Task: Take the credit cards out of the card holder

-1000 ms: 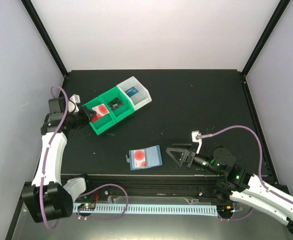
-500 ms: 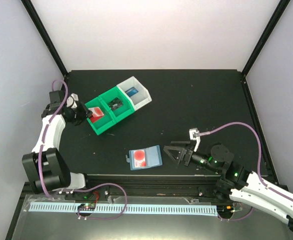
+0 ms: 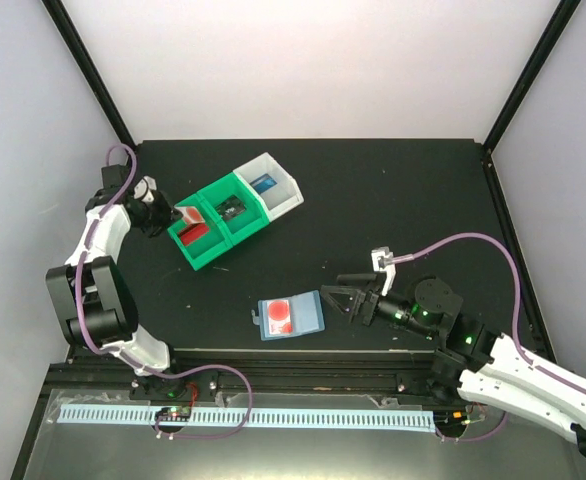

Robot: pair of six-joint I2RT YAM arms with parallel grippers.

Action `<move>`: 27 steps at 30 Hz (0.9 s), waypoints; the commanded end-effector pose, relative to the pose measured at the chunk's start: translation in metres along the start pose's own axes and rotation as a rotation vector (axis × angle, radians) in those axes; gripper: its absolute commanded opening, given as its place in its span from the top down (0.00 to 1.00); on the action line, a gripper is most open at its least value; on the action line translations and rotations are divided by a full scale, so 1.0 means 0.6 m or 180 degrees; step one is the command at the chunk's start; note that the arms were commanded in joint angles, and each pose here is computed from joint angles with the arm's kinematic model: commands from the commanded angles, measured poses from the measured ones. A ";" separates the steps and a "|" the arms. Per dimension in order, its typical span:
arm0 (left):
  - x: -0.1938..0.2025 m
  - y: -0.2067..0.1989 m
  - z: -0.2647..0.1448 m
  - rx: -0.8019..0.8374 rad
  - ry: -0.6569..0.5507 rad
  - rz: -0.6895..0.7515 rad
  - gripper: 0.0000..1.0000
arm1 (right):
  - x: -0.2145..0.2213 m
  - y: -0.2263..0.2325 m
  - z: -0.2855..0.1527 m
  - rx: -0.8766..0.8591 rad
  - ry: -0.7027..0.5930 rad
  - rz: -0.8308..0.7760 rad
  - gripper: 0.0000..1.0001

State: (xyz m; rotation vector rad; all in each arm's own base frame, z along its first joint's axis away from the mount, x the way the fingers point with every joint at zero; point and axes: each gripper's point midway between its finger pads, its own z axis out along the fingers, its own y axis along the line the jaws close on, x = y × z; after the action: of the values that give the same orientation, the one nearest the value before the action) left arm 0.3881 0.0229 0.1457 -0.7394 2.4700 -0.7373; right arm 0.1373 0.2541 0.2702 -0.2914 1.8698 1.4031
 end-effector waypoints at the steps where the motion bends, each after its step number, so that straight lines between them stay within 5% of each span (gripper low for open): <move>1: -0.014 0.007 0.004 -0.0089 0.0028 0.0044 0.99 | -0.015 0.002 0.003 0.0038 -0.0106 -0.0082 0.00; 27: -0.024 0.035 0.067 -0.0119 0.0174 -0.0101 0.98 | -0.022 0.000 0.027 0.0140 -0.0046 -0.0110 0.00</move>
State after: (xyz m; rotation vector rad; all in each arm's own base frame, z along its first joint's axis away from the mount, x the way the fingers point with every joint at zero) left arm 0.3969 0.0286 0.0944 -0.8204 2.5774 -0.7281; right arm 0.1491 0.2671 0.2610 -0.3138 1.9248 1.3269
